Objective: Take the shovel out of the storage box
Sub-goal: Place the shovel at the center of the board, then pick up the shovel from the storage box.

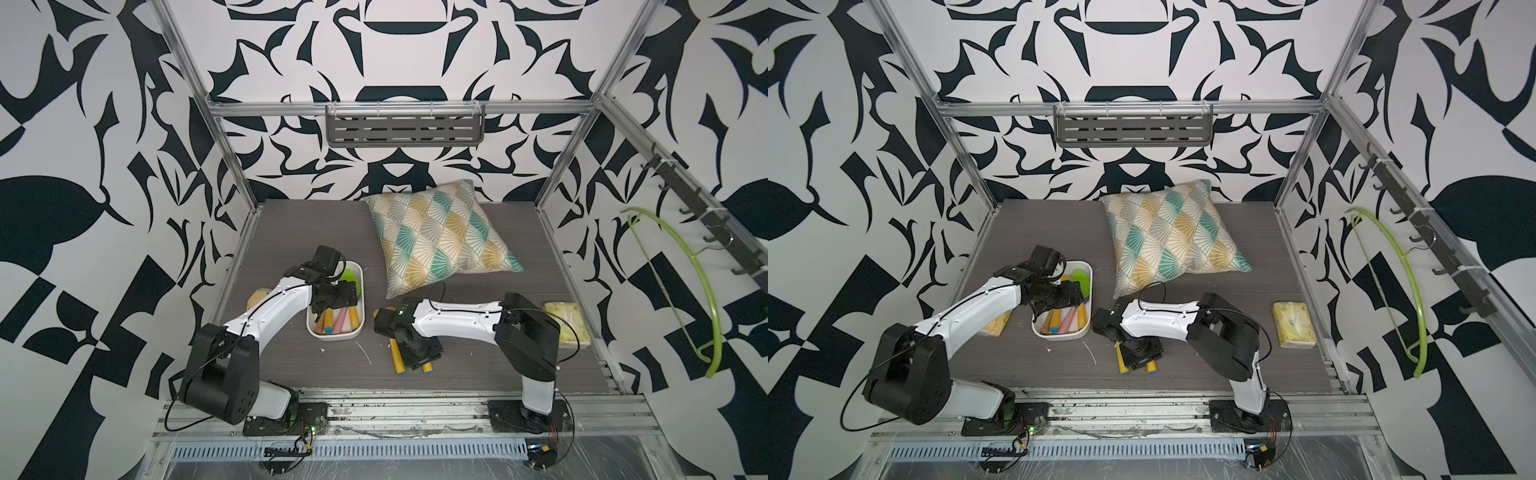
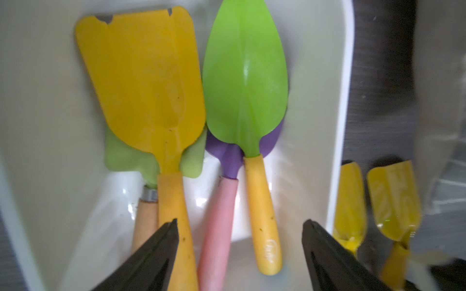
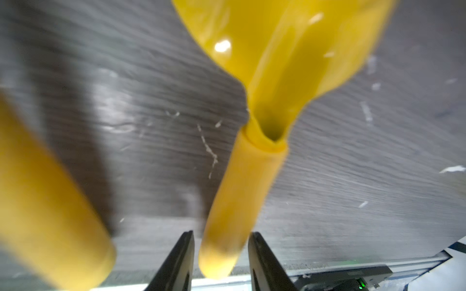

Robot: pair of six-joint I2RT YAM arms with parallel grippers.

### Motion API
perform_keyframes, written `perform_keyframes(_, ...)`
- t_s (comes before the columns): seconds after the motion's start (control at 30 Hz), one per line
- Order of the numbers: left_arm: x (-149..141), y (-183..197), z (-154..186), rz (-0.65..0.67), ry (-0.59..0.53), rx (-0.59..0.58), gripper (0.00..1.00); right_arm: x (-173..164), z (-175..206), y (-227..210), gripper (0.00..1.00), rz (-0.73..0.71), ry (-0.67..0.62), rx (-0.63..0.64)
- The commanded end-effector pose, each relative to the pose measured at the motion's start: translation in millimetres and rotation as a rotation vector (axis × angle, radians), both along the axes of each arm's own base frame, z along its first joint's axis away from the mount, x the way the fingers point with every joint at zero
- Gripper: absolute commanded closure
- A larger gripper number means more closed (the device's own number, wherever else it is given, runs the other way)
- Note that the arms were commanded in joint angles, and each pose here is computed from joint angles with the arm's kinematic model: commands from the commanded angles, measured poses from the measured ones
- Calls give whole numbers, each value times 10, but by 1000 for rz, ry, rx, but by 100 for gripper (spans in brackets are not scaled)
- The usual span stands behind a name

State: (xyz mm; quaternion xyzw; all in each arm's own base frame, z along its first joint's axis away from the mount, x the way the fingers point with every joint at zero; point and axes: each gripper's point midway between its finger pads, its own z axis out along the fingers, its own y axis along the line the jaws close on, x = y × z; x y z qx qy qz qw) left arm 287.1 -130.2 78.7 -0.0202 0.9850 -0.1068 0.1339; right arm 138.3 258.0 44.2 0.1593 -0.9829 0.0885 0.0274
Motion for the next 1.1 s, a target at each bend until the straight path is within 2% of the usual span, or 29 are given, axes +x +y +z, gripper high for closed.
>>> perform_keyframes(0.0,85,147,22,-8,7,109,26,145,528,-33,59,-6,-129,63)
perform_keyframes(0.1,86,301,15,2,11,198,35,241,683,-11,60,13,-175,94)
perform_keyframes(0.17,91,397,63,9,0,237,38,274,724,26,60,30,-181,104)
perform_keyframes(0.3,76,367,-39,16,64,158,42,320,708,102,61,55,-178,102)
perform_keyframes(0.5,59,339,-176,26,88,140,42,343,682,168,61,75,-180,116)
perform_keyframes(0.63,60,264,-276,11,116,116,47,367,697,170,61,83,-183,117)
perform_keyframes(0.73,71,294,-349,11,131,148,53,362,714,128,61,79,-186,120)
perform_keyframes(1.0,48,319,-440,14,165,169,53,375,787,60,61,74,-201,144)
perform_keyframes(1.07,36,318,-497,14,184,174,61,375,772,57,61,76,-201,145)
